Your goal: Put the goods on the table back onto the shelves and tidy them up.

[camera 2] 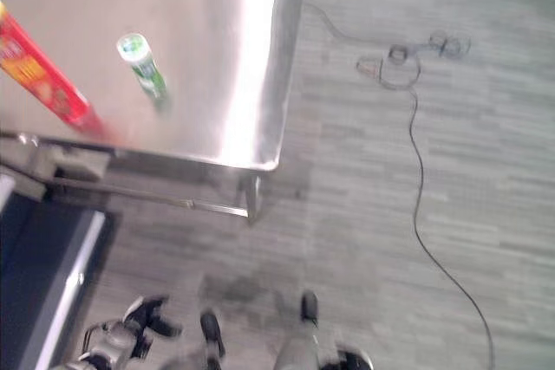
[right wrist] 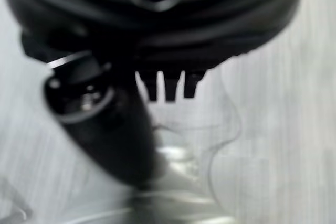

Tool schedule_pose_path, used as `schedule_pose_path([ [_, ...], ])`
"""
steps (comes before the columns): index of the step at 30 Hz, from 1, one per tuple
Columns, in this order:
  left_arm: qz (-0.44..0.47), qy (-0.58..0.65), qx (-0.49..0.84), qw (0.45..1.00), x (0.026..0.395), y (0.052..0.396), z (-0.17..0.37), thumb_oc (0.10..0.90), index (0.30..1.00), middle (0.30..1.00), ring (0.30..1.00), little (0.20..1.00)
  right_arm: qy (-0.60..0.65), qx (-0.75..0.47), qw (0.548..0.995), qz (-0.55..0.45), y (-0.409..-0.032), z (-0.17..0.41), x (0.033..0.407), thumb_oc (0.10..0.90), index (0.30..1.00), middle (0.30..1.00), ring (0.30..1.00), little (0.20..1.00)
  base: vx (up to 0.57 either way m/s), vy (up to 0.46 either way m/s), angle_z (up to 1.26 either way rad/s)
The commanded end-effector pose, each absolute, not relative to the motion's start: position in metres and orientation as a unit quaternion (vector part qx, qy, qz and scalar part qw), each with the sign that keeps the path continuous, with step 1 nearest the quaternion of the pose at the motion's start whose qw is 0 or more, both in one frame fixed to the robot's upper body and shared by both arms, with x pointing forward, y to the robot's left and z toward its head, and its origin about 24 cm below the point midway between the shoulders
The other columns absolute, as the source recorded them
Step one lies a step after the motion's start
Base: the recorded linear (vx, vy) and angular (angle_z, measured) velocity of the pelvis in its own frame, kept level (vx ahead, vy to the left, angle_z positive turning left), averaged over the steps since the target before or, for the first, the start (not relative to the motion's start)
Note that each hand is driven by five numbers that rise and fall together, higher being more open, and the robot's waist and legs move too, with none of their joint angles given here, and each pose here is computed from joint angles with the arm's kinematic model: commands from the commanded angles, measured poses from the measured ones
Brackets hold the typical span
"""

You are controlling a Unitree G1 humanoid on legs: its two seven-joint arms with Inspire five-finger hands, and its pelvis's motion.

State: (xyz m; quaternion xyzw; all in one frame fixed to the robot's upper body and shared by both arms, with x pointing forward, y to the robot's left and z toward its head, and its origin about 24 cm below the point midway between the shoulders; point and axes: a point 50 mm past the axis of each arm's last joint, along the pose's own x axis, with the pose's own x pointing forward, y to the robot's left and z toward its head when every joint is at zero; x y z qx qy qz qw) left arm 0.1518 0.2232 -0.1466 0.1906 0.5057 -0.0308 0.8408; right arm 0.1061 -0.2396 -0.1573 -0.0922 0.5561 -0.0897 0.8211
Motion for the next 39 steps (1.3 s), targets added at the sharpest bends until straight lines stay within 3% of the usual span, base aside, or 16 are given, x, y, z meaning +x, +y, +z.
schedule_pose_path([
  [1,-0.038,0.436,0.218,0.872,0.197,0.218,-0.127,0.8,0.9,0.9,0.9,0.9,0.595,-0.126,0.784,-0.124,-0.268,-0.154,0.091,0.8,0.9,0.9,0.9,0.9,0.14,-0.045,0.34],
  [6,-0.049,0.411,0.21,0.886,0.204,0.199,-0.125,0.8,0.9,0.9,0.9,0.9,0.585,-0.129,0.787,-0.15,-0.277,-0.15,0.093,0.8,0.9,0.9,0.9,0.9,0.06,-0.007,0.41],
  [13,0.023,0.443,0.179,0.878,0.187,0.214,-0.132,0.8,0.9,0.9,0.9,0.9,0.54,-0.172,0.814,-0.129,-0.277,-0.143,0.119,0.8,0.9,0.9,0.9,0.9,0.12,0.149,0.02],
  [21,0.077,0.45,0.15,0.877,0.181,0.215,-0.135,0.8,0.9,0.9,0.9,0.9,0.587,-0.157,0.771,-0.189,-0.294,-0.144,0.094,0.8,0.9,0.9,0.9,0.9,0.21,0.322,-0.07],
  [26,0.032,0.439,0.196,0.876,0.189,0.21,-0.132,0.8,0.9,0.9,0.9,0.9,0.577,-0.139,0.781,-0.192,-0.287,-0.145,0.101,0.8,0.9,0.9,0.9,0.9,0.27,0.424,0.16],
  [33,0.013,0.412,0.256,0.874,0.205,0.218,-0.122,0.8,0.9,0.9,0.9,0.9,0.521,-0.161,0.825,-0.149,-0.265,-0.138,0.145,0.8,0.9,0.9,0.9,0.9,0.16,0.397,-0.47],
  [39,-0.044,0.407,0.305,0.86,0.208,0.211,-0.122,0.8,0.9,0.9,0.9,0.9,0.544,-0.162,0.812,-0.139,-0.262,-0.145,0.128,0.8,0.9,0.9,0.9,0.9,0.04,0.224,-0.5],
])
